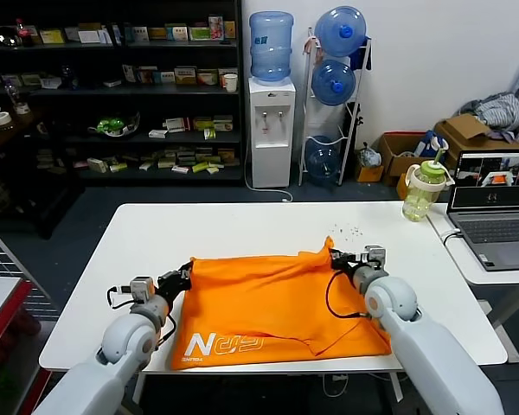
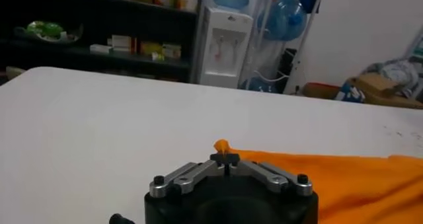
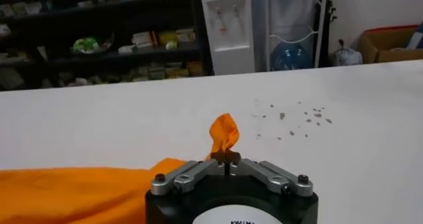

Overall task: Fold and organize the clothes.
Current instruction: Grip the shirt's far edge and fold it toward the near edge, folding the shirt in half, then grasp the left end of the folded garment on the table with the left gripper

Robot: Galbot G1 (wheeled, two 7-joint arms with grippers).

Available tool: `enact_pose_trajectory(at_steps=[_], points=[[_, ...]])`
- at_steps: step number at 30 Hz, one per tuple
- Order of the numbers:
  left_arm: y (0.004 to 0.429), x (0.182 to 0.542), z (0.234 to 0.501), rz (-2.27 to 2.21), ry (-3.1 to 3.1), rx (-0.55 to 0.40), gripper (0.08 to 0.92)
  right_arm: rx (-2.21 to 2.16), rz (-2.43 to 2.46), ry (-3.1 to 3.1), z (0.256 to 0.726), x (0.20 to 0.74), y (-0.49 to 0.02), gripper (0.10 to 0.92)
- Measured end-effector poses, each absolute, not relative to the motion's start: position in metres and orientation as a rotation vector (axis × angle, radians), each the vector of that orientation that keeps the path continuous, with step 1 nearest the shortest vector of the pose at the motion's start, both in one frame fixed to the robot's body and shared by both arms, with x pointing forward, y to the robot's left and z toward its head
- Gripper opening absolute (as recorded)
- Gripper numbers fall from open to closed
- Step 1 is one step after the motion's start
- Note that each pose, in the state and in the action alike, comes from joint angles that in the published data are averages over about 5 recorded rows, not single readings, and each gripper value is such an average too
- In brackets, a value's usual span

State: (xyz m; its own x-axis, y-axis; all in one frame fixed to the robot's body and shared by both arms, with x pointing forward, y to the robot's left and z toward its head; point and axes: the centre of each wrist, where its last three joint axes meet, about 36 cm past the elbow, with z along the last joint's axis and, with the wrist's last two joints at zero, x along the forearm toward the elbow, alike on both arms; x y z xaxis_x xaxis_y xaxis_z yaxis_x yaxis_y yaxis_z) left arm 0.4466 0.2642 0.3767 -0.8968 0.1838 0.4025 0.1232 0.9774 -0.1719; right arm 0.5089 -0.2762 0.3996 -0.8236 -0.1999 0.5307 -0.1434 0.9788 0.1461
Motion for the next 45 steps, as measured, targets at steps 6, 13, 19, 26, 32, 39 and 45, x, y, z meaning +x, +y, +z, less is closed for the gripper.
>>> enact_pose_trajectory(at_steps=[6, 13, 19, 26, 32, 39, 45], points=[[0.257, 0.415, 0.384, 0.19, -2.695, -0.242, 0.09, 0.238, -0.119, -2.542, 0.406, 0.475, -0.29, 0.124], [0.253, 0.386, 0.393, 0.17, -2.695, -0.253, 0.09, 0.238, -0.109, -2.528, 0.415, 0.44, -0.297, 0.124], [0.253, 0.366, 0.4, 0.162, -2.694, -0.256, 0.09, 0.245, -0.093, -2.515, 0.423, 0.417, -0.298, 0.124], [0.254, 0.347, 0.401, 0.162, -2.681, -0.242, 0.09, 0.255, -0.085, -2.503, 0.43, 0.398, -0.299, 0.124], [0.255, 0.332, 0.397, 0.153, -2.655, -0.223, 0.129, 0.267, -0.075, -2.494, 0.431, 0.386, -0.301, 0.216], [0.259, 0.319, 0.392, 0.133, -2.629, -0.205, 0.329, 0.28, -0.069, -2.5, 0.436, 0.374, -0.305, 0.424], [0.26, 0.309, 0.381, 0.13, -2.602, -0.186, 0.502, 0.275, -0.072, -2.514, 0.439, 0.362, -0.31, 0.597]])
